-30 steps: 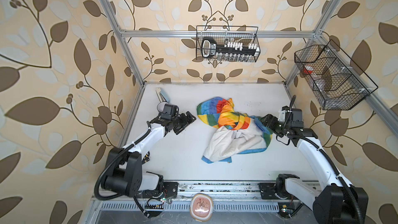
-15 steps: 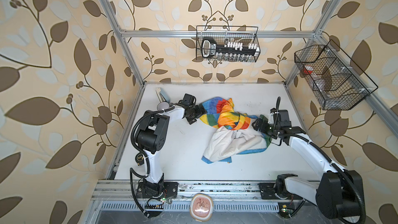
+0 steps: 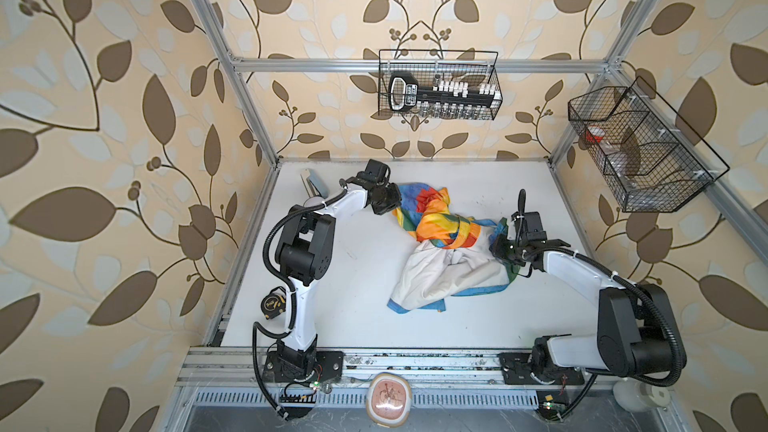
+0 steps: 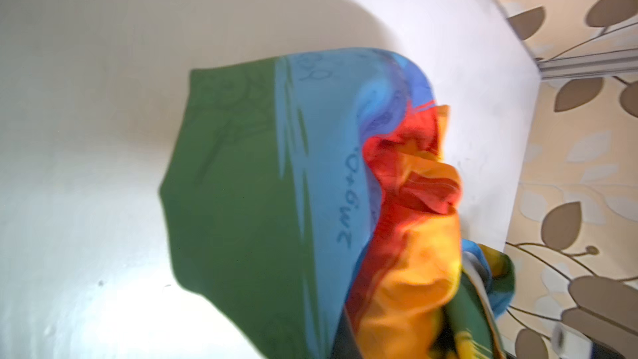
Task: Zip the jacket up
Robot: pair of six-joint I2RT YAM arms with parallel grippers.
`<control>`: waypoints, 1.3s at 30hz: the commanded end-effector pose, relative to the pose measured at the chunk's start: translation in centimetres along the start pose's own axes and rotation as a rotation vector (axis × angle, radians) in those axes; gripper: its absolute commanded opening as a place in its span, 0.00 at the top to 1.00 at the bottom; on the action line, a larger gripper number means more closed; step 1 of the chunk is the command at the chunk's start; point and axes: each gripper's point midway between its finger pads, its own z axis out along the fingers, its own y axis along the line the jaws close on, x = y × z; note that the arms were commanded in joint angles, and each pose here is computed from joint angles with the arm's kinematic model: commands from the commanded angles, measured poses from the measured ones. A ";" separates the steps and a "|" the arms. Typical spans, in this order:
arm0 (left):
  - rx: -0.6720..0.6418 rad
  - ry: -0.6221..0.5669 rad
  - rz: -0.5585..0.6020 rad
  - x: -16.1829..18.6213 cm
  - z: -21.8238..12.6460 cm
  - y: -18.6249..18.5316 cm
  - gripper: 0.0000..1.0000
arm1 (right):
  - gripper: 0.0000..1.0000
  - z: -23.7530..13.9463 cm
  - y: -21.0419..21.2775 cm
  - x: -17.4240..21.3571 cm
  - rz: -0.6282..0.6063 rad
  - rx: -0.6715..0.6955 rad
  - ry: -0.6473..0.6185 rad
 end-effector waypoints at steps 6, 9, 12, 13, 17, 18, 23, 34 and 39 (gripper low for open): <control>0.195 -0.296 0.231 -6.0 -17.5 -12.7 1.00 | 1.00 -5.6 3.1 -5.1 -0.022 -0.084 -0.160; 0.223 -0.368 0.258 -6.8 -21.0 -14.6 1.00 | 1.00 -7.9 3.8 -6.5 -0.021 -0.109 -0.208; 0.246 -0.460 0.286 -7.7 -25.1 -16.4 1.00 | 1.00 -10.3 4.4 -7.9 -0.014 -0.140 -0.265; 0.253 -0.485 0.293 -7.9 -26.2 -16.9 1.00 | 1.00 -10.7 4.5 -8.1 -0.013 -0.146 -0.276; 0.280 -0.543 0.301 -8.2 -29.3 -18.1 1.00 | 0.54 -9.8 5.1 -7.8 0.002 -0.179 -0.235; 0.282 -0.542 0.299 -8.1 -29.4 -18.1 1.00 | 0.39 -9.3 5.4 -7.5 0.001 -0.188 -0.221; 0.240 -0.479 0.274 -7.1 -26.9 -16.2 1.00 | 0.13 -5.9 8.1 -5.7 -0.033 -0.205 -0.152; 0.196 -0.483 0.259 -4.9 -27.2 -13.1 1.00 | 0.13 -0.3 14.9 -6.7 -0.051 -0.209 -0.093; 0.200 -0.505 0.245 -5.2 -28.8 -12.3 1.00 | 0.00 3.8 14.3 -8.2 -0.064 -0.055 -0.090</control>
